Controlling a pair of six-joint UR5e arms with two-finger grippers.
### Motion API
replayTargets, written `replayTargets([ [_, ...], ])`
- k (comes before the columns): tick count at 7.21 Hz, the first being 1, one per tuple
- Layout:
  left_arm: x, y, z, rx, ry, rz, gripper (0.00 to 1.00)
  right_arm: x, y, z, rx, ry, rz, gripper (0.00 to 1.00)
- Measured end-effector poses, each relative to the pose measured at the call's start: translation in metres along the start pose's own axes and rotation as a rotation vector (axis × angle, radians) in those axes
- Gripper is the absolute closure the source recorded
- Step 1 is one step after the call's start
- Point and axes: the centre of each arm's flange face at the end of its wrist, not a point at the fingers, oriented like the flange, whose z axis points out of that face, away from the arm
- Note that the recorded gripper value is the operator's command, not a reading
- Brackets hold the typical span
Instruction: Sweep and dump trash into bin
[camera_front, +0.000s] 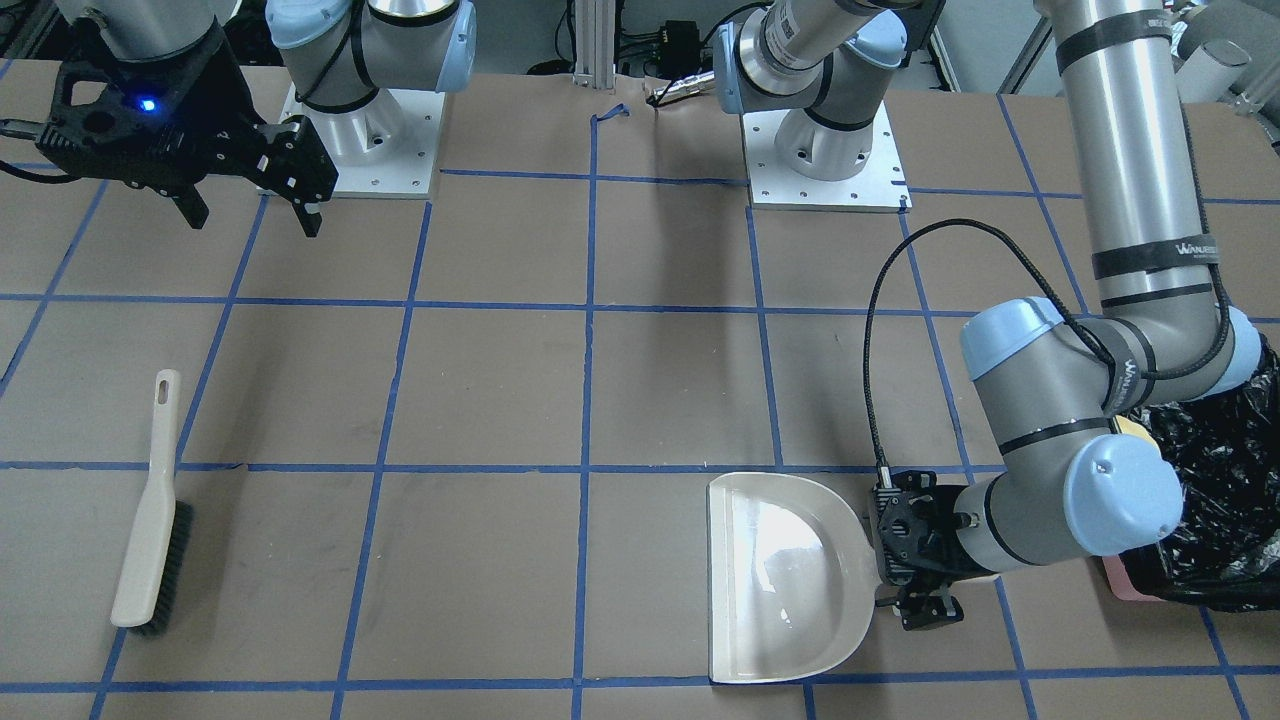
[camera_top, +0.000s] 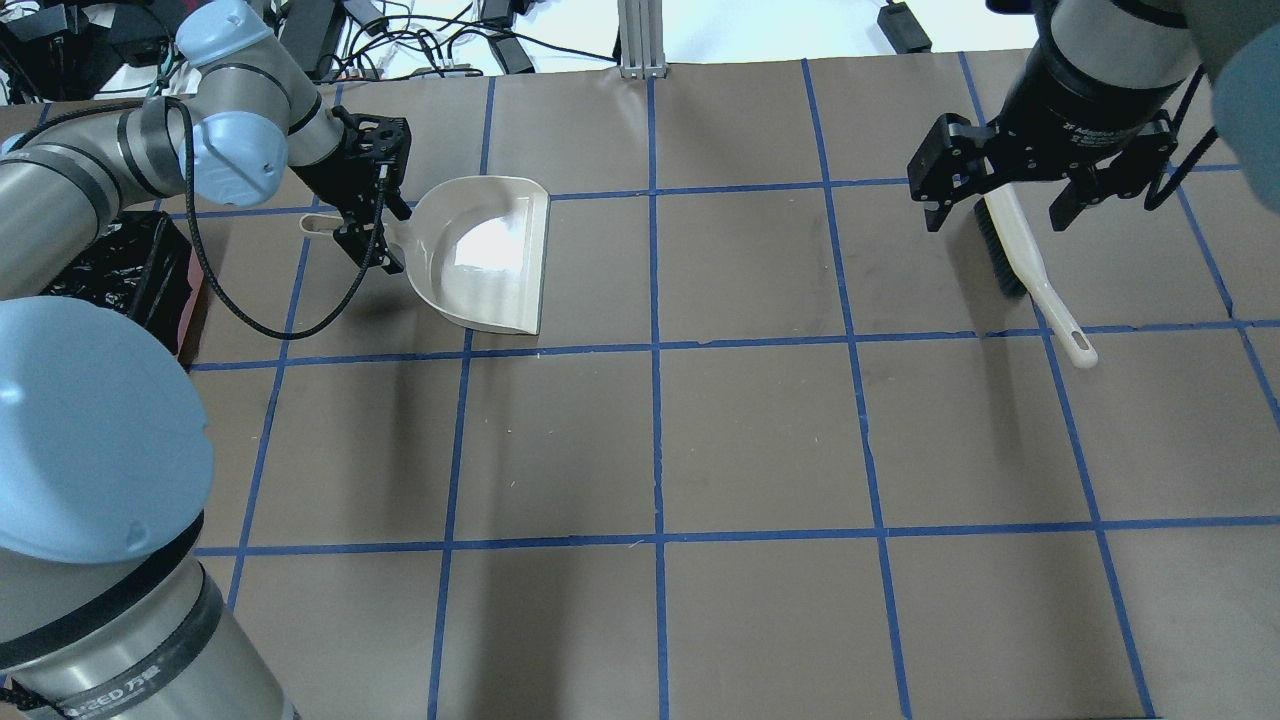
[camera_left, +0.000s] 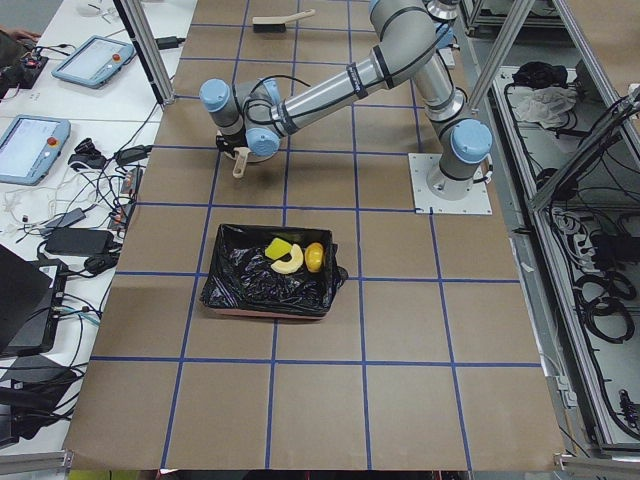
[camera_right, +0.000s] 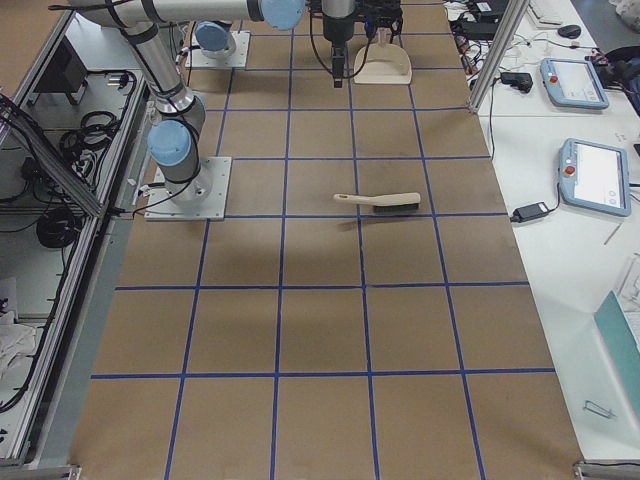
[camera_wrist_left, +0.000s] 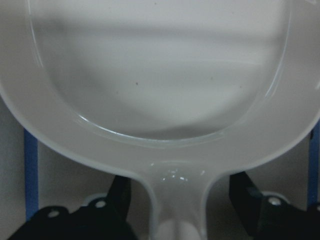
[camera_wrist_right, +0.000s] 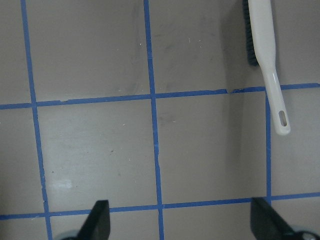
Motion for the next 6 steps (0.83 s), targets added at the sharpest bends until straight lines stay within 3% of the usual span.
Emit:
replayTargets([
  [2,0.023,-0.021,-0.051,-0.004,0.005,-0.066,0.00,0.000,-0.001,0.002,-0.004,-0.001,0.001,0.00],
  [4,0.057,-0.038,-0.106,-0.007,0.017,-0.225,0.00,0.000,-0.003,0.004,-0.009,-0.001,0.001,0.00],
  [6,0.089,-0.071,-0.148,-0.066,-0.025,-0.356,0.00,0.000,-0.003,0.004,-0.010,-0.001,0.003,0.00],
])
